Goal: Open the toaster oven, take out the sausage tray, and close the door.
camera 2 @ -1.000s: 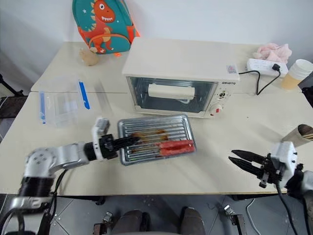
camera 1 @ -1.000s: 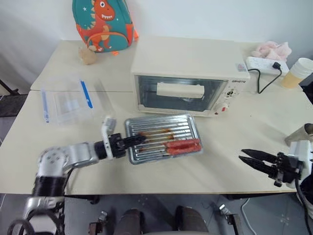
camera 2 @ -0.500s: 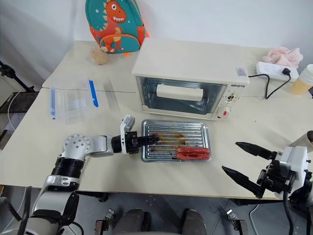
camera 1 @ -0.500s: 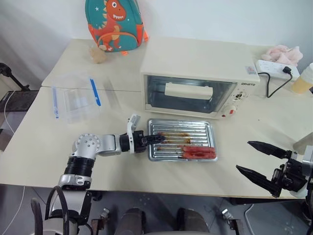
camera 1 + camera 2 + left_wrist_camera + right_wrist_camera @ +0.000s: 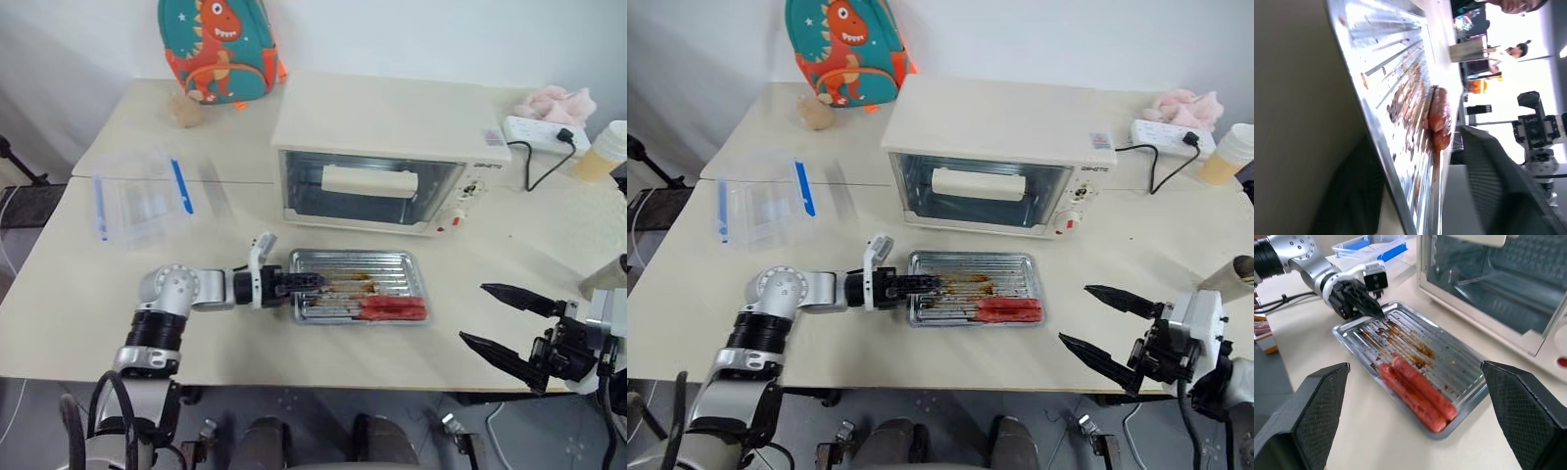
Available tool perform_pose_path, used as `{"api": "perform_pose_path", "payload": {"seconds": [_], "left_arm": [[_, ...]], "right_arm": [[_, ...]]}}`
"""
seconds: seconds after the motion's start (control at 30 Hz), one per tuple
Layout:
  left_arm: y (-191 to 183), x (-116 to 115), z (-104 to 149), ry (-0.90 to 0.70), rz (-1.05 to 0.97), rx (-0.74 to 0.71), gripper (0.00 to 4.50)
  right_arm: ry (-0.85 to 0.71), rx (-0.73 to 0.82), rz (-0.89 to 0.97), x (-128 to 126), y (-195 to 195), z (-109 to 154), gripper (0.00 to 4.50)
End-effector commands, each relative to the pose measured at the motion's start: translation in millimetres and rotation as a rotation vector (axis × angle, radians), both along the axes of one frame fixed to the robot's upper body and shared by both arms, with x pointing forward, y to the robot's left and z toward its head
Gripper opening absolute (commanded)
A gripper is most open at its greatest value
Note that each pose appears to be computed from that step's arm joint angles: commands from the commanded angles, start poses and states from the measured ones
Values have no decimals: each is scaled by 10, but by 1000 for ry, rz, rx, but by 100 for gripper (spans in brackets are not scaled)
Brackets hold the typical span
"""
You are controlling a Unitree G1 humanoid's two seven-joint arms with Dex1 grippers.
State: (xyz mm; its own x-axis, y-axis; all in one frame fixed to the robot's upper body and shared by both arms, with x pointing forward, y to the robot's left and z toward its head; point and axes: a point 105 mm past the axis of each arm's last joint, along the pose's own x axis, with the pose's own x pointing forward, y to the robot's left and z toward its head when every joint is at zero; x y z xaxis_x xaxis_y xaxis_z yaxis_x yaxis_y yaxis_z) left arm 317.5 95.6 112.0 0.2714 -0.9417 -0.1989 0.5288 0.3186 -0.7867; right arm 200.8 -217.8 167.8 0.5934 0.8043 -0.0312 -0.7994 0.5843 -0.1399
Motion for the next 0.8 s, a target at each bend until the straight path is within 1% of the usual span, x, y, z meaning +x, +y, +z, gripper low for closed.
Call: {"api": "perform_pose_path", "payload": {"seconds": [0.03, 0.07, 0.1, 0.13, 0.17, 0.23, 0.33, 0.37, 0.43, 0.5, 0.63, 0.73, 0.8], "left_arm": [[381, -28, 97, -233, 15, 96, 363], [464, -80, 121, -308, -14, 117, 389], [587, -138, 215, -440, -33, 107, 419], [669, -194, 277, -532, -54, 106, 448], [738, -220, 291, -583, -55, 123, 448], [861, -238, 274, -599, -36, 155, 448], [1193, -293, 501, -873, 54, 215, 448], [1258, -326, 543, -925, 63, 234, 448], [1400, -364, 563, -1016, 69, 326, 448], [1485, -394, 530, -1061, 45, 408, 448], [1658, -464, 525, -1076, 18, 484, 448], [1760, -551, 501, -1051, 25, 514, 448], [1768, -612, 454, -1001, -8, 514, 448]], "right_arm": [[-12, 2, 16, -6, -1, 23, 450], [-9, 0, 18, -1, -13, 19, 450], [-7, -6, 21, 8, -34, 15, 450], [-5, -10, 24, 14, -48, 12, 450], [-2, -11, 24, 18, -66, 10, 450], [5, -16, 31, 17, -89, 5, 450], [0, -39, 52, 36, -142, 38, 450], [-1, -46, 60, 41, -151, 47, 450], [-8, -73, 83, 53, -158, 54, 450], [-27, -117, 106, 69, -176, 46, 450], [-30, -131, 116, 113, -230, 65, 450], [-16, -140, 127, 134, -267, 37, 450], [-14, -140, 132, 155, -272, 13, 450]]}}
